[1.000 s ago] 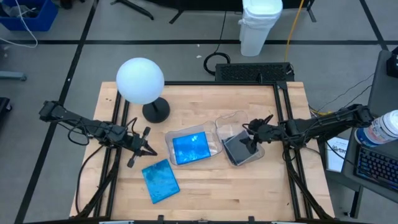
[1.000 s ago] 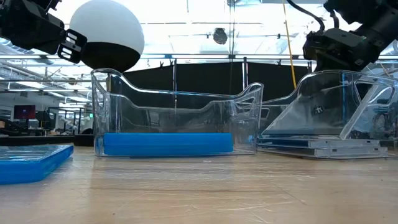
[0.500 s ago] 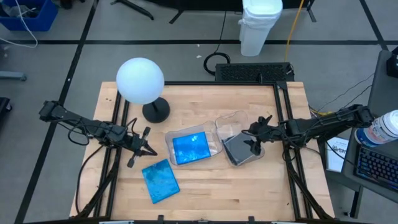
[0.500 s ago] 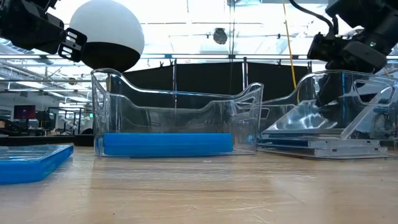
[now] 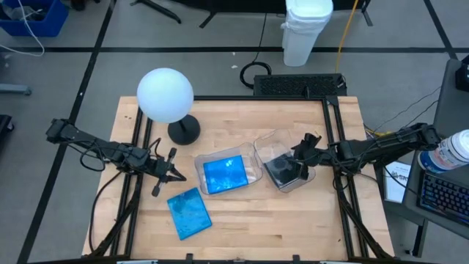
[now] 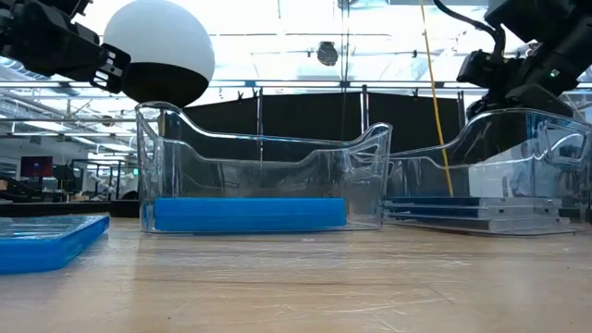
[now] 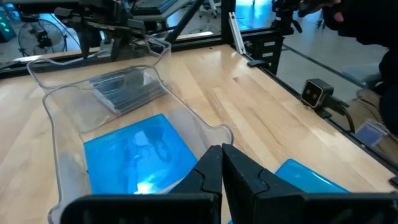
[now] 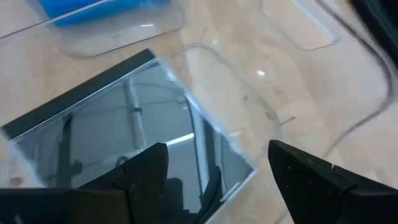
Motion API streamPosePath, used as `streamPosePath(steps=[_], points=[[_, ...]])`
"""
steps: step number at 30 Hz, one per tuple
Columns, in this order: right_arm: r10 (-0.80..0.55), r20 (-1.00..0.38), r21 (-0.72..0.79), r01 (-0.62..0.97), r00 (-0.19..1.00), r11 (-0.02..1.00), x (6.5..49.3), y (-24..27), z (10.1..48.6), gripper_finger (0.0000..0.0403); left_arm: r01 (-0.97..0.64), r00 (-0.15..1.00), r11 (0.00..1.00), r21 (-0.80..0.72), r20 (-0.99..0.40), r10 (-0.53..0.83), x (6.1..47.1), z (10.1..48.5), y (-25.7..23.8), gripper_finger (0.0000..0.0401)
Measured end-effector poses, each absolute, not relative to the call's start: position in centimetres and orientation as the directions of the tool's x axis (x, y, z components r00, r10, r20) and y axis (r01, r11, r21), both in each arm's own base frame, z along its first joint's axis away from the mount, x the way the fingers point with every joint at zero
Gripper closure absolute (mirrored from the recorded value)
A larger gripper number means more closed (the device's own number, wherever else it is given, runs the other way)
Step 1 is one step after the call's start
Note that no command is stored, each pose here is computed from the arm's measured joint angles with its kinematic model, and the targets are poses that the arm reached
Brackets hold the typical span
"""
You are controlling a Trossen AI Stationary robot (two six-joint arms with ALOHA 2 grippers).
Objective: Pick & place jewel cases by type
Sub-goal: Adjust the bins
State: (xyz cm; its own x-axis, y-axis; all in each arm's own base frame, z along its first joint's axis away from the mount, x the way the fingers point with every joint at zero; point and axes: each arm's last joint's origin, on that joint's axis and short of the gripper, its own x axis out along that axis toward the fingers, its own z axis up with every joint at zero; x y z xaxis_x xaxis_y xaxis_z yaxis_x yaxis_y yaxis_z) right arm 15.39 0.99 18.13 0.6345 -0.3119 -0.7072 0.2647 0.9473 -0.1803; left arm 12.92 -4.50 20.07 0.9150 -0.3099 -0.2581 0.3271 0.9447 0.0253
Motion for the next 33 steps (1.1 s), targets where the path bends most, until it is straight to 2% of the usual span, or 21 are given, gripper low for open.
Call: streamPosePath(steps=[5,12,16,19,22,27,30,33], points=[[-0.278,-0.717,-0.172,0.225,0.639,0.959,15.4,1.1,18.1,0.0135,0.327,0.915,0.945,0.025,-0.258,-0.31,12.9,20.1,-4.5,0.0382],[-0.404,-0.605,-0.384,0.192,0.686,0.903,16.1,0.8,19.0,0.0135,0.326,0.915,0.945,0.023,-0.257,-0.31,12.9,20.1,-4.5,0.0382],[-0.398,-0.51,-0.447,0.16,0.762,0.88,17.1,0.9,20.9,0.0135,0.324,0.915,0.946,0.014,-0.258,-0.31,12.9,20.1,-4.5,0.0382],[-0.363,-0.476,-0.434,0.145,0.801,0.889,17.6,1.1,23.4,0.0136,0.323,0.915,0.946,0.011,-0.258,-0.31,12.9,20.1,-4.5,0.0382],[-0.206,-0.53,-0.36,0.002,0.822,0.933,18.1,1.7,26.4,0.014,0.323,0.915,0.946,0.01,-0.258,-0.31,12.9,20.1,-4.5,0.0382],[-0.091,-0.66,-0.354,-0.201,0.746,0.914,19.5,5.0,28.9,0.0153,0.319,0.907,0.948,-0.006,-0.287,-0.307,12.8,19.8,-4.5,0.0382],[-0.031,-0.756,-0.328,-0.338,0.653,0.882,20.5,7.4,28.7,0.0157,0.317,0.902,0.948,-0.009,-0.306,-0.305,12.8,19.6,-4.5,0.0382],[-0.034,-0.847,-0.275,-0.384,0.53,0.881,21.1,9.0,27.7,0.016,0.318,0.901,0.948,-0.007,-0.308,-0.305,12.8,19.6,-4.4,0.0382]])
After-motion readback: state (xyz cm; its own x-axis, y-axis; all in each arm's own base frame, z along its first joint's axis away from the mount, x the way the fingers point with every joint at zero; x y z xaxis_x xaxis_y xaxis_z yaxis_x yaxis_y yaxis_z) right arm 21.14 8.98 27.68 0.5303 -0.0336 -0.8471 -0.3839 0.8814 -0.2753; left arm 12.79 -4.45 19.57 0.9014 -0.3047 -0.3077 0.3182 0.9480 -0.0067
